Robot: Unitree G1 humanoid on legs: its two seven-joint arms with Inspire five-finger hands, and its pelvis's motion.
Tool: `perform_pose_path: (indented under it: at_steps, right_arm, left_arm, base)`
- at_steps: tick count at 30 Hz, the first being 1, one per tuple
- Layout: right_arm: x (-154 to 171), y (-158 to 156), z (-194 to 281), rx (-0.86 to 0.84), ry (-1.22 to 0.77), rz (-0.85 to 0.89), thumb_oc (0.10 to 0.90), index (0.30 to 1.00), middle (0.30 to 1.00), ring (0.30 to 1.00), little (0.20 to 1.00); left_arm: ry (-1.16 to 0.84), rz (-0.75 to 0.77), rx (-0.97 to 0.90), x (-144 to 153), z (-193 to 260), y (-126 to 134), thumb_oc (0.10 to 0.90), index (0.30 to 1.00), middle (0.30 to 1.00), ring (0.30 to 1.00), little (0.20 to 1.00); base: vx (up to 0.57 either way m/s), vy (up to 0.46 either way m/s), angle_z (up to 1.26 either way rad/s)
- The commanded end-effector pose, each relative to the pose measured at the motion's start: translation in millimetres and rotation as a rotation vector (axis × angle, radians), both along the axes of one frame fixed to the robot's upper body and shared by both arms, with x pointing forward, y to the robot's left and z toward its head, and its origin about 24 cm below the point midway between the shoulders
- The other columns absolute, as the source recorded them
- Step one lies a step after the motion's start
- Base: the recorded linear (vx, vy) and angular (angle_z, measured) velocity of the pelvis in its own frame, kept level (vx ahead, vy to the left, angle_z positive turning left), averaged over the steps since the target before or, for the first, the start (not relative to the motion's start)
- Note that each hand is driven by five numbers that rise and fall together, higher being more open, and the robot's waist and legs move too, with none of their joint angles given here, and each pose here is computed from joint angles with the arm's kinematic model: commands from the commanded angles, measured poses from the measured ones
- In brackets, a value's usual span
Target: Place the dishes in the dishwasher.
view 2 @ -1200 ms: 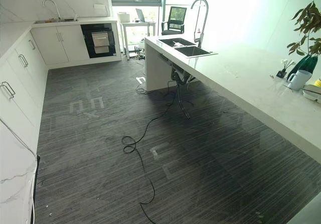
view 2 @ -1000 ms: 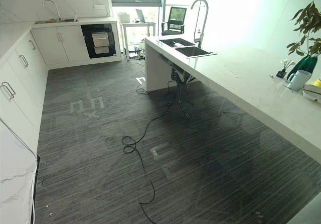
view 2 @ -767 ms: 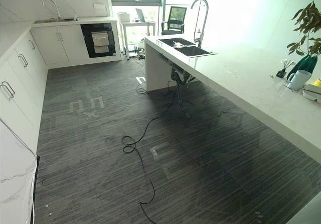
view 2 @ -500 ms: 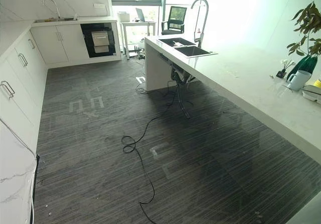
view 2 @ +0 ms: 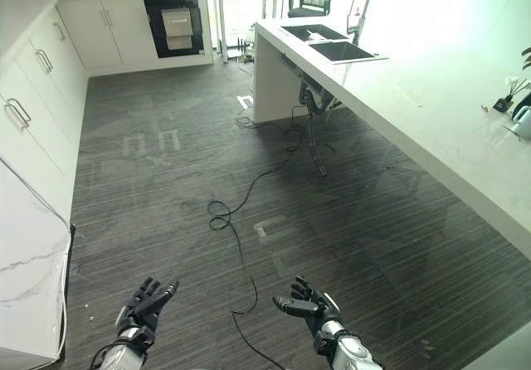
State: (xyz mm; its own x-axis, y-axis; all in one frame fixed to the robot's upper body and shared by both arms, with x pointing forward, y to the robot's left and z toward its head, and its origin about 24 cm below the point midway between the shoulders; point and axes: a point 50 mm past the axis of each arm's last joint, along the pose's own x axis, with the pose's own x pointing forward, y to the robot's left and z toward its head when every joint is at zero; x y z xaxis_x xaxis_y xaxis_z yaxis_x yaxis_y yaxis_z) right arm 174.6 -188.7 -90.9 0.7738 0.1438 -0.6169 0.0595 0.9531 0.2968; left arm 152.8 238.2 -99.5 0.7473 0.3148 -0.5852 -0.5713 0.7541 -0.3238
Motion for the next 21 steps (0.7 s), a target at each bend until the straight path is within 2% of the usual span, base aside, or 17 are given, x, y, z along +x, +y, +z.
perform_pose_path:
  at_steps: [1,4,11,14,21]
  right_arm:
    - [27.4,-6.6,29.9,-0.027,-0.202,0.063,0.8,0.9,0.9,0.9,0.9]
    - [30.6,-12.1,40.4,-0.049,-0.271,0.078,0.8,0.9,0.9,0.9,0.9]
    - [22.7,-28.5,53.1,-0.123,-0.336,0.159,0.8,0.9,0.9,0.9,0.9]
    - [23.8,-30.3,53.6,-0.115,-0.331,0.154,0.8,0.9,0.9,0.9,0.9]
    - [24.3,-11.0,51.5,-0.074,-0.33,0.113,0.8,0.9,0.9,0.9,0.9]
  left_arm:
    - [-0.241,-0.091,0.099,38.1,36.3,8.8,0.8,0.9,0.9,0.9,0.9]
    - [-0.277,-0.139,0.129,39.1,42.5,7.5,0.8,0.9,0.9,0.9,0.9]
    - [-0.299,-0.214,0.141,24.7,45.0,0.3,0.8,0.9,0.9,0.9,0.9]
    - [-0.302,-0.23,0.138,30.2,47.6,0.2,0.8,0.9,0.9,0.9,0.9]
    - [-0.306,-0.378,0.154,45.7,53.2,-7.3,0.8,0.9,0.9,0.9,0.9]
  base:
    - [0.12,-0.202,-0.03]
    - [0.18,-0.066,-0.07]
    - [0.32,0.205,-0.06]
    - [0.33,0.239,-0.52]
    - [0.31,0.198,0.16]
